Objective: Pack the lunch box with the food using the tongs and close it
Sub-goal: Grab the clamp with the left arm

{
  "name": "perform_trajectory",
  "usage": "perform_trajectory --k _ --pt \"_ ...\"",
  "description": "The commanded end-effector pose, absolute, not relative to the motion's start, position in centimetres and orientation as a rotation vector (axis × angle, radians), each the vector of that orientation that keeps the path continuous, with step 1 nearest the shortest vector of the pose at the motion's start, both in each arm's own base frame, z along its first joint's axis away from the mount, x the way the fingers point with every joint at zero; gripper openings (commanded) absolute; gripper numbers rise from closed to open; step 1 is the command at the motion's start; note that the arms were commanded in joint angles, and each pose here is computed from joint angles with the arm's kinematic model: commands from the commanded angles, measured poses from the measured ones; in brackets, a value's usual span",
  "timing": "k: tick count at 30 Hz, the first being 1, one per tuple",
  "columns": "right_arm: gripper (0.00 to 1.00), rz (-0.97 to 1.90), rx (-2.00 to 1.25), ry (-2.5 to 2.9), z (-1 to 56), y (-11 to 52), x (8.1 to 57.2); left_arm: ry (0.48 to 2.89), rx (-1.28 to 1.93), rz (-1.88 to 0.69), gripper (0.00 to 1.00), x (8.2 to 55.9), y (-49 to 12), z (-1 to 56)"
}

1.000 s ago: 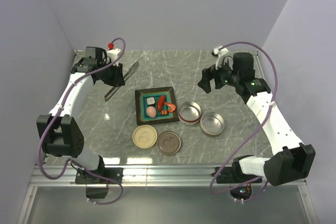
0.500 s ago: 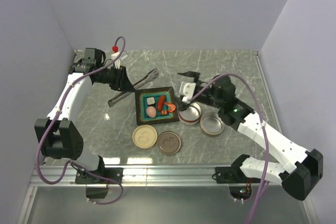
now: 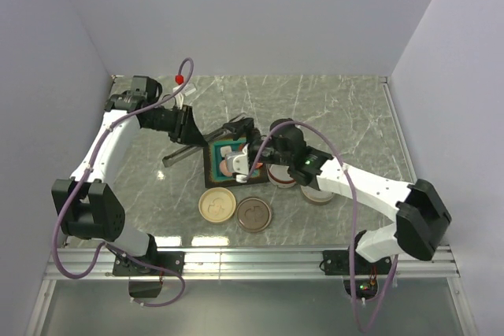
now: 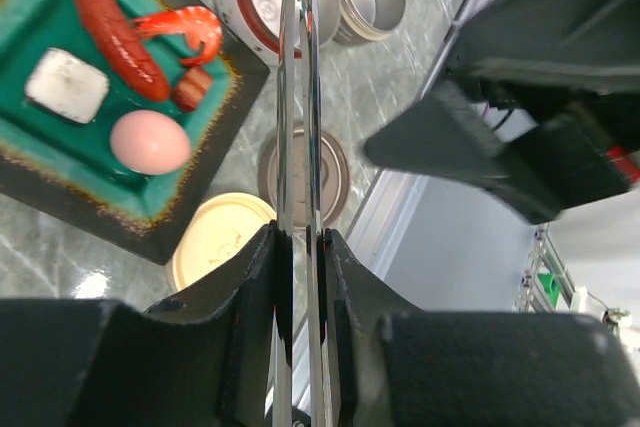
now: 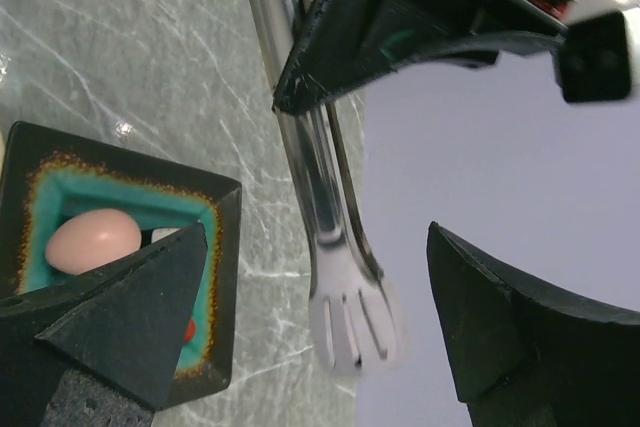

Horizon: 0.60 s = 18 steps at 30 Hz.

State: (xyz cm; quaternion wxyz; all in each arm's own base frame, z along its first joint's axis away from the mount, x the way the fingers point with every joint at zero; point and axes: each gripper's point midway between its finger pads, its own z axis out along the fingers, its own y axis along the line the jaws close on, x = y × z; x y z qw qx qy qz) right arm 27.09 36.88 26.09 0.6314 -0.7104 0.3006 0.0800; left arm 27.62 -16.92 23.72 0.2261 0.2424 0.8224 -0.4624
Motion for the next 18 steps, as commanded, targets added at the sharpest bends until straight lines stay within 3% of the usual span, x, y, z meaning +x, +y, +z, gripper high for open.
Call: perform_trajectory --k 1,8,18 --pt "0.96 0.104 -1.607 0.545 29.5 38.7 27.6 2.163 0.764 -1.313 0.25 26.1 -17.7 26.1" --pt "0.89 0.064 -1.649 0.512 28.4 40.4 28.5 2.17 0.818 -1.357 0.25 25.1 -18.5 25.8" --pt "0.51 0.042 -1.763 0.511 26.4 40.1 28.5 2.179 0.853 -1.37 0.25 24.3 -18.6 25.4"
